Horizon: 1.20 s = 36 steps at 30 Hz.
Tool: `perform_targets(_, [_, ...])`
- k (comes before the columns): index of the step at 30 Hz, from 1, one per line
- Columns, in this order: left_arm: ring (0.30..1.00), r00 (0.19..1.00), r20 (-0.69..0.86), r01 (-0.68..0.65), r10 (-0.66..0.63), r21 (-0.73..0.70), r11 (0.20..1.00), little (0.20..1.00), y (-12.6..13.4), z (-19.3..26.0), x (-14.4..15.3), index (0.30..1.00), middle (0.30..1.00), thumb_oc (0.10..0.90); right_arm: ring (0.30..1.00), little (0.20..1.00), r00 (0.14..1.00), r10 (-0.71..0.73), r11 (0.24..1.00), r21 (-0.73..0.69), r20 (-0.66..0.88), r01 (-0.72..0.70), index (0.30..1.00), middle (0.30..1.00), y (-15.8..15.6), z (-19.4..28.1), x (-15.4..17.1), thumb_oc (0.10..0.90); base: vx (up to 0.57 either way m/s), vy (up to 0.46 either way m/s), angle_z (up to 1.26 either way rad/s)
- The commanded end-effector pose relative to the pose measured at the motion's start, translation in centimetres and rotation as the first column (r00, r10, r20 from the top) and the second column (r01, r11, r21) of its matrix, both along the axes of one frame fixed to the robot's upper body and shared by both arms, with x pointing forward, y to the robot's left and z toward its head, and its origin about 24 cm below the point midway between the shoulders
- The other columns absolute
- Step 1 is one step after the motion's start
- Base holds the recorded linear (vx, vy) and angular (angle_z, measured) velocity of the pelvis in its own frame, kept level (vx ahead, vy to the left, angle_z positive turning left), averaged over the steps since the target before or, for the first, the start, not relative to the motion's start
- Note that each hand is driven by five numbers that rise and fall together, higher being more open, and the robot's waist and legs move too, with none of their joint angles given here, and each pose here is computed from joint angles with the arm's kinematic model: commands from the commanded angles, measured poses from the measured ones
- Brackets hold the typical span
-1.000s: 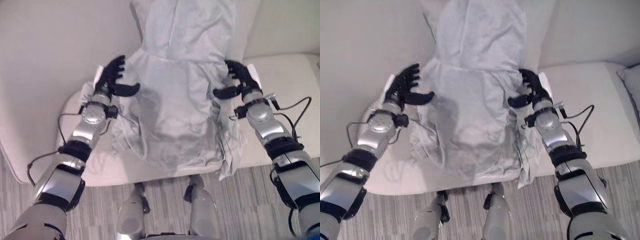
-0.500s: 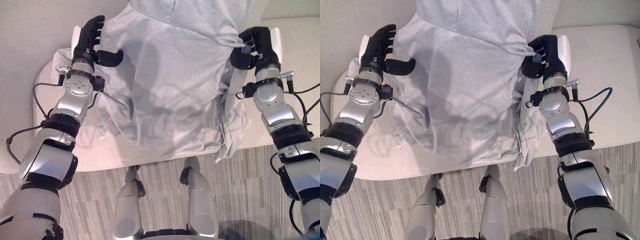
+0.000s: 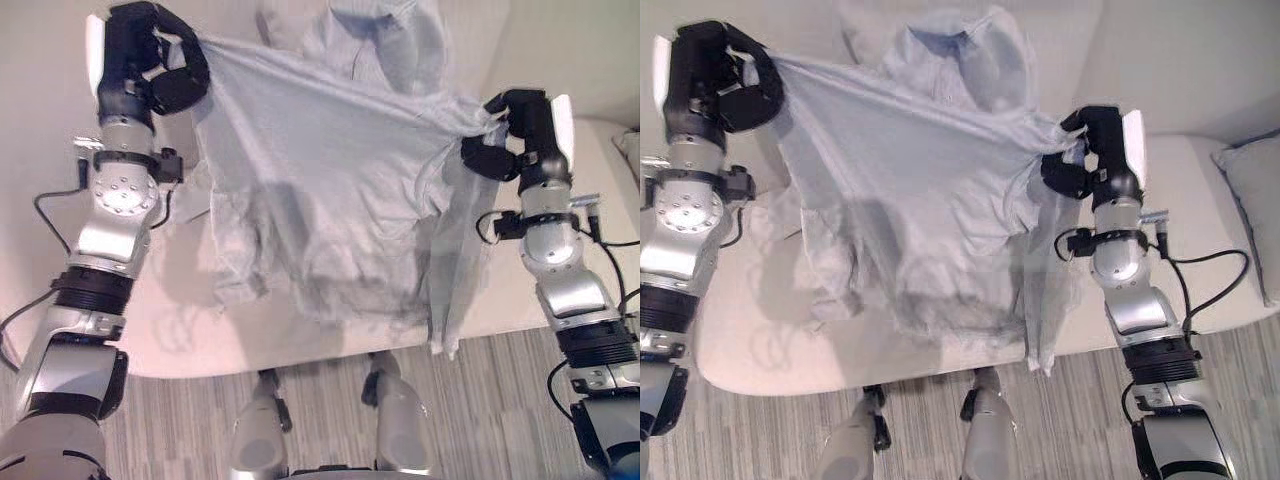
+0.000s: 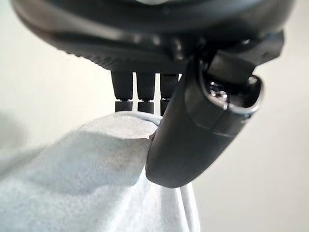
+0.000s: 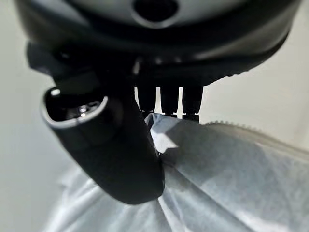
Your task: Hang the clothes on the sofa on the clothes rack.
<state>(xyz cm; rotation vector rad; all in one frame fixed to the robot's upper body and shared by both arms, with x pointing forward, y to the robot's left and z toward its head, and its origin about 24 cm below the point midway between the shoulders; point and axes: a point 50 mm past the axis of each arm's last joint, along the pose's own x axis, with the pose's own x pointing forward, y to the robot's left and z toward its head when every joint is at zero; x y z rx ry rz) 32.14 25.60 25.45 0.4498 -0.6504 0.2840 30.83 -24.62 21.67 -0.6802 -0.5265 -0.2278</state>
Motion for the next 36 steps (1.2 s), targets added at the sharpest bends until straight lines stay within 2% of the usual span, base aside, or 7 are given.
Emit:
perform_targets(1, [0.300,0.937,0.330,-0.159,0.112,0.120,0.980,0.300,0.8,6.3,-2.4,0.300,0.300,0.400,0.300,0.300,0.994,-0.029,0.986,-0.160,0.105,0.045,0.300,0.300,-1.5,2.0,-0.9,0.400,-0.03,0.158,0.51])
perform_targets(6, [0.300,0.818,0.559,-0.267,0.138,0.156,0.951,0.300,-0.6,10.8,-5.2,0.300,0.300,0.400,0.300,0.300,0.967,-0.077,0.971,-0.203,0.244,0.129,0.300,0.300,-2.0,5.5,-1.2,0.400,-0.11,0.125,0.44])
perform_targets(13, [0.300,0.726,0.663,-0.372,0.183,0.155,0.915,0.300,-0.9,14.2,-6.5,0.300,0.300,0.400,0.300,0.300,0.923,-0.057,0.935,-0.304,0.380,0.182,0.300,0.300,-1.5,11.3,-1.1,0.400,-0.18,-0.017,0.56])
perform_targets(16, [0.300,0.729,0.654,-0.385,0.204,0.145,0.912,0.300,-0.1,14.2,-6.6,0.300,0.300,0.400,0.300,0.300,0.901,-0.021,0.930,-0.322,0.433,0.177,0.300,0.300,-0.5,13.6,-0.9,0.400,-0.27,-0.052,0.55])
perform_targets(22, [0.300,0.763,0.612,-0.371,0.206,0.154,0.916,0.300,-0.8,13.6,-4.7,0.300,0.300,0.400,0.300,0.300,0.883,-0.003,0.915,-0.355,0.469,0.192,0.300,0.300,0.6,15.7,-0.4,0.400,-0.26,0.141,0.67])
perform_targets(31, [0.300,0.803,0.561,-0.321,0.201,0.123,0.939,0.300,-1.8,12.4,-2.8,0.300,0.300,0.400,0.300,0.300,0.929,-0.039,0.923,-0.344,0.368,0.175,0.300,0.300,-0.8,12.2,0.0,0.400,0.00,0.498,0.92])
perform_targets(36, [0.300,0.846,0.524,-0.250,0.100,0.224,0.942,0.300,-3.8,11.8,-2.0,0.300,0.300,0.400,0.300,0.300,0.926,-0.117,0.899,-0.357,0.358,0.252,0.300,0.300,-2.2,11.2,-0.7,0.400,0.22,0.836,1.10])
